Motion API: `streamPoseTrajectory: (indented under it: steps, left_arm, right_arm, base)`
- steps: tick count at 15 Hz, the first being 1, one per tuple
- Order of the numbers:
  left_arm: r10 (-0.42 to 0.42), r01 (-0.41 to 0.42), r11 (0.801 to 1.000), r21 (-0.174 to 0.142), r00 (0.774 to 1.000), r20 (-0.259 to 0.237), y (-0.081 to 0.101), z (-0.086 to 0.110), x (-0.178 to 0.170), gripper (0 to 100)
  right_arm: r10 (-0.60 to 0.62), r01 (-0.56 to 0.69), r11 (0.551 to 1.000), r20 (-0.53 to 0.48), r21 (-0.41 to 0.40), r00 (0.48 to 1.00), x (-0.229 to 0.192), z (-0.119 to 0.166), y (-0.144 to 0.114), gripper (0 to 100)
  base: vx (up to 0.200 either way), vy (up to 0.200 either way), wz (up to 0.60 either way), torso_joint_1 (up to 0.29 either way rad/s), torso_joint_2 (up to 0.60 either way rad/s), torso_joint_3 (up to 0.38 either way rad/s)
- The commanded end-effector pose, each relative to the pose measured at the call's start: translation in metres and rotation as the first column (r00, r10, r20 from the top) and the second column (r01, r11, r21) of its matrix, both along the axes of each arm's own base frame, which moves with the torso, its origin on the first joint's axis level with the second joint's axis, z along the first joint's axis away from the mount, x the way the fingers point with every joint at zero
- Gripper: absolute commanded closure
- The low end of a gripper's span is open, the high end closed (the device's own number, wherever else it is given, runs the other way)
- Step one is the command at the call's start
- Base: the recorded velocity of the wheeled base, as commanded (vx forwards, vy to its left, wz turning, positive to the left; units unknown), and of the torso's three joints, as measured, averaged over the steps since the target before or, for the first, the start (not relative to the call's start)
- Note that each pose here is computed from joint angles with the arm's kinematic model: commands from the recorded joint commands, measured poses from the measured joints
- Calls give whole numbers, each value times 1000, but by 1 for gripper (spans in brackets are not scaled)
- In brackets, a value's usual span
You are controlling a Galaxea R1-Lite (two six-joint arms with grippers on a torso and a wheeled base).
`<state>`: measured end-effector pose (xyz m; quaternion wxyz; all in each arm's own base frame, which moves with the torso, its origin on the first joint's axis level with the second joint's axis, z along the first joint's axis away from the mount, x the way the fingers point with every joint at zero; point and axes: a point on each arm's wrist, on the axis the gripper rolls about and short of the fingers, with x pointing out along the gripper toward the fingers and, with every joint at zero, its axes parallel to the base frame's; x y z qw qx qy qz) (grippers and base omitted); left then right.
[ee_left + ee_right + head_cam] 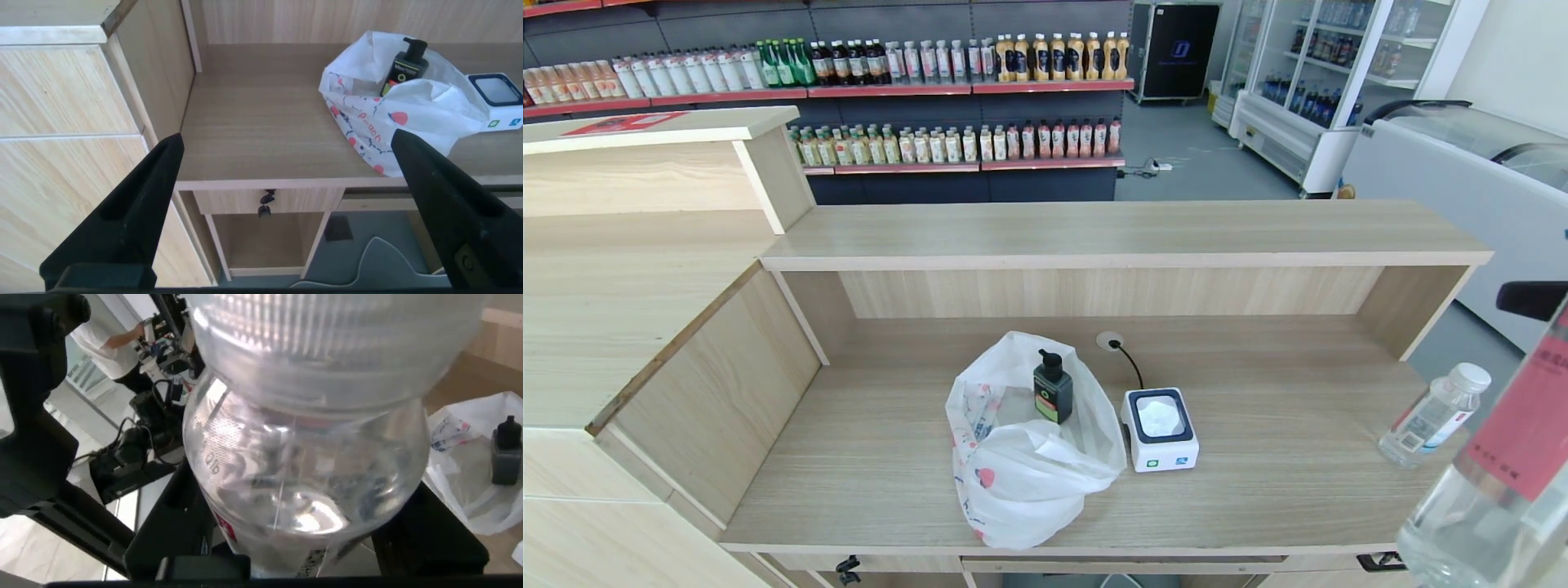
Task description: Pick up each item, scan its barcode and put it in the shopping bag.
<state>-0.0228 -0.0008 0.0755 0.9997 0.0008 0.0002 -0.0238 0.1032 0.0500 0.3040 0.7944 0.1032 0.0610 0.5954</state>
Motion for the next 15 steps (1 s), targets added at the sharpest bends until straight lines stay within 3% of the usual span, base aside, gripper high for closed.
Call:
streamPoseTrajectory:
  steps: [1, 12, 14, 15]
  left_arm:
    - [0, 0, 1000, 0, 1000, -1, 0, 0, 0, 0]
    - [0, 0, 1000, 0, 1000, -1, 0, 0, 0, 0]
    - [0, 0, 1000, 0, 1000, -1, 0, 0, 0, 0]
    - [0, 0, 1000, 0, 1000, -1, 0, 0, 0, 0]
  right_arm:
    - [-45, 45, 999, -2, 0, 999, 4, 0, 0, 100]
    - [-91, 91, 996, -8, -13, 996, 15, -3, -1, 100]
    - [-184, 189, 978, 70, -85, 981, 34, -18, -10, 100]
    - [-273, 311, 931, 201, -189, 941, 55, -39, -25, 100]
  base:
    - [0, 0, 0, 0, 0, 0]
    - [0, 0, 0, 0, 0, 0]
    - [0, 0, 0, 0, 0, 0]
    - [0, 0, 0, 0, 0, 0]
